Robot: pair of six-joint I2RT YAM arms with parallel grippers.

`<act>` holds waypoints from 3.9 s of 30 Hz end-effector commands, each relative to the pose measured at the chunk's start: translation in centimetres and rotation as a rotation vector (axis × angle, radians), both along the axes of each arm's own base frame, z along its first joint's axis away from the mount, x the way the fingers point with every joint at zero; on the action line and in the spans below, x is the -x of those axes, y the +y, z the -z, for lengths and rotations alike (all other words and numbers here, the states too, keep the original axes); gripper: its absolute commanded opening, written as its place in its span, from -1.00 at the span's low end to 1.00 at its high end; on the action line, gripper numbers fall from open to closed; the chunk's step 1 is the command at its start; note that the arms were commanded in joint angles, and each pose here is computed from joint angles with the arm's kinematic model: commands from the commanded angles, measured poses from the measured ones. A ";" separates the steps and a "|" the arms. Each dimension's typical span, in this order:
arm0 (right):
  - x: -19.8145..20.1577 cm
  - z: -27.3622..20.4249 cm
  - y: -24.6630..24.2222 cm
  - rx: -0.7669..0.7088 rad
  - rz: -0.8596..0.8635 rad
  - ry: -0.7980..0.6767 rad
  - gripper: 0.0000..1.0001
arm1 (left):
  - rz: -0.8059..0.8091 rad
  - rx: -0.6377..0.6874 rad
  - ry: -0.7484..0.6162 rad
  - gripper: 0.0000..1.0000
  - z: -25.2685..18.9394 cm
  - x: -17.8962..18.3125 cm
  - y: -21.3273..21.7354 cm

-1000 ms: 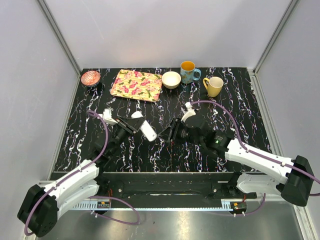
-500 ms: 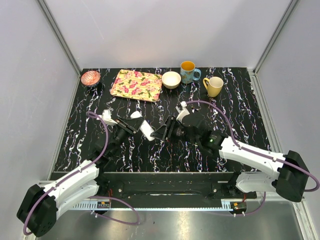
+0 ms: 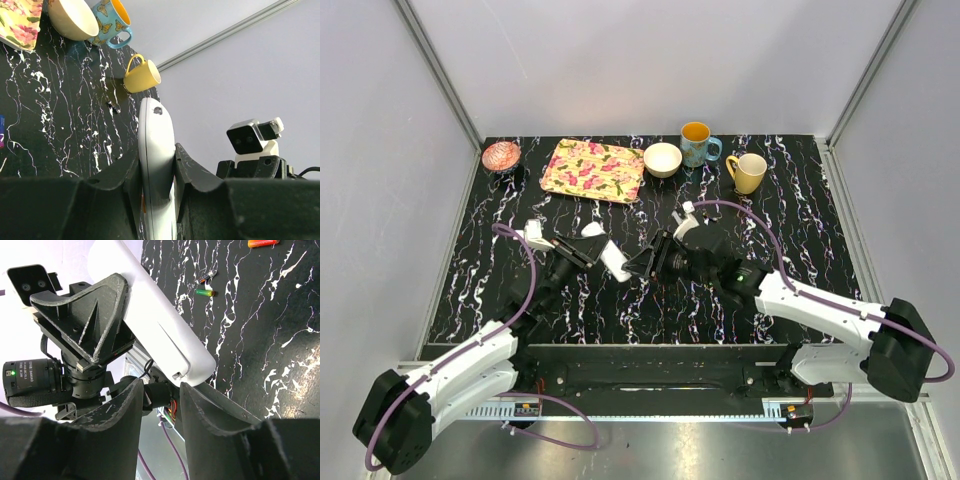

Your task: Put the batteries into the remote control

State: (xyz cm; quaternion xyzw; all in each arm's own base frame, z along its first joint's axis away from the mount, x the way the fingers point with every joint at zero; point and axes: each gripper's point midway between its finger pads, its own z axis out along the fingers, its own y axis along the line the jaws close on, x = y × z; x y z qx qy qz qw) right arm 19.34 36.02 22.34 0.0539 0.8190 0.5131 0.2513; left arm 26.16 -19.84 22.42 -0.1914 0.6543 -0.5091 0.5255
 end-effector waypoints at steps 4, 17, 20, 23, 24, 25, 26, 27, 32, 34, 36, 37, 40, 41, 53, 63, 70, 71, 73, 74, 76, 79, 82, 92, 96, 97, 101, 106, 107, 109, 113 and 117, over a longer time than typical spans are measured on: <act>-0.2 -0.2 0.4 -0.031 -0.015 0.008 -0.09 | 0.001 0.067 -0.081 -1.00 -2.5 0.3 0.1; -0.8 -0.8 0.7 -0.048 -0.004 -0.006 -0.08 | 0.014 0.073 -0.074 -1.00 -2.2 0.6 -0.1; -0.8 -0.7 0.8 -0.046 -0.009 -0.003 -0.07 | 0.017 0.077 -0.075 -1.00 -2.3 0.7 -0.2; -0.8 -0.6 0.9 -0.046 -0.013 0.000 -0.07 | 0.020 0.078 -0.075 -1.00 -2.3 0.8 -0.2; -0.8 -0.5 0.9 -0.046 -0.011 0.000 -0.07 | 0.022 0.078 -0.075 -1.00 -2.3 0.8 -0.3; -0.8 -0.6 0.9 -0.049 -0.013 -0.001 -0.07 | 0.022 0.076 -0.076 -1.00 -2.3 0.8 -0.3; -0.8 -0.9 1.0 -0.055 -0.014 -0.006 -0.07 | 0.022 0.075 -0.073 -1.00 -2.2 0.8 -0.3; -0.8 -0.8 1.0 -0.055 -0.016 -0.004 -0.07 | 0.025 0.075 -0.073 -1.00 -2.2 0.9 -0.4; -1.0 -1.4 1.2 -0.070 -0.015 -0.014 -0.07 | 0.027 0.070 -0.070 -1.00 -1.9 0.9 -0.5; -0.9 -1.3 1.2 -0.069 -0.018 -0.010 -0.07 | 0.029 0.071 -0.071 -1.00 -1.9 1.0 -0.6; -1.0 -1.4 1.2 -0.074 -0.012 -0.012 -0.07 | 0.029 0.069 -0.071 -1.00 -1.9 1.0 -0.6; -1.1 -1.6 1.1 -0.078 -0.008 -0.015 -0.07 | 0.027 0.070 -0.072 -1.00 -1.9 1.0 -0.6; -1.1 -2.2 1.0 -0.091 -0.001 -0.028 -0.06 | 0.025 0.063 -0.071 -1.00 -1.8 1.0 -0.6; -1.1 -2.3 0.9 -0.095 0.003 -0.030 -0.06 | 0.023 0.062 -0.071 -1.00 -1.8 1.0 -0.5; -1.5 -3.7 0.6 -0.131 0.014 -0.060 -0.05 | 0.035 0.055 -0.068 -1.00 -1.4 1.4 -1.0; -1.6 -4.8 0.6 -0.209 0.022 -0.056 -0.04 | 0.033 0.045 -0.072 -1.00 -1.2 1.5 -1.4; -1.6 -4.9 -0.1 -0.201 0.033 -0.067 -0.04 | 0.022 0.040 -0.076 -1.00 -1.5 1.4 -1.2; -1.6 -4.9 -0.2 -0.200 0.034 -0.068 -0.04 | 0.022 0.039 -0.075 -1.00 -1.5 1.4 -1.2; -1.6 -5.3 -0.4 -0.199 0.039 -0.076 -0.04 | 0.020 0.036 -0.070 -1.00 -1.3 1.4 -1.2; -1.7 -5.3 -0.5 -0.195 0.041 -0.080 -0.04 | 0.022 0.033 -0.066 -1.00 -1.2 1.4 -1.2; -1.6 -5.3 -0.5 -0.184 0.037 -0.084 -0.04 | 0.022 0.035 -0.062 -1.00 -1.2 1.5 -1.2; -1.5 -5.3 -0.5 -0.179 0.031 -0.086 -0.04 | 0.024 0.037 -0.059 -1.00 -1.1 1.5 -1.2; -1.5 -5.0 -0.5 -0.170 0.030 -0.083 -0.04 | 0.031 0.045 -0.057 -1.00 -1.4 1.6 -1.3; -1.2 -4.6 -0.7 -0.133 0.013 -0.085 -0.03 | 0.078 0.053 -0.041 -1.00 -2.1 1.8 -1.8; -0.9 -4.2 -0.7 -0.116 -0.003 -0.078 -0.03 | 0.111 0.083 -0.034 -1.00 -2.4 1.9 -2.1; -0.9 -4.3 -0.7 -0.118 -0.006 -0.078 -0.03 | 0.111 0.088 -0.033 -1.00 -2.5 1.9 -2.1; -0.7 -3.9 -0.7 -0.108 -0.010 -0.075 -0.03 | 0.129 0.110 -0.030 -1.00 -2.7 2.0 -2.3; -0.7 -3.8 -0.8 -0.102 -0.012 -0.073 -0.03 | 0.134 0.123 -0.026 -1.00 -2.8 2.0 -2.3; -0.6 -3.7 -0.8 -0.101 -0.015 -0.071 -0.03 | 0.134 0.125 -0.024 -1.00 -2.8 2.0 -2.3; -0.6 -3.7 -0.8 -0.100 -0.014 -0.073 -0.03 | 0.136 0.125 -0.024 -1.00 -2.8 2.0 -2.4; -0.6 -3.8 -0.8 -0.096 -0.014 -0.076 -0.02 | 0.129 0.119 -0.017 -1.00 -2.5 2.0 -2.3; -0.7 -4.5 -1.7 -0.070 0.007 -0.108 0.01 | 0.119 0.105 -0.001 -1.00 -1.9 1.8 -2.1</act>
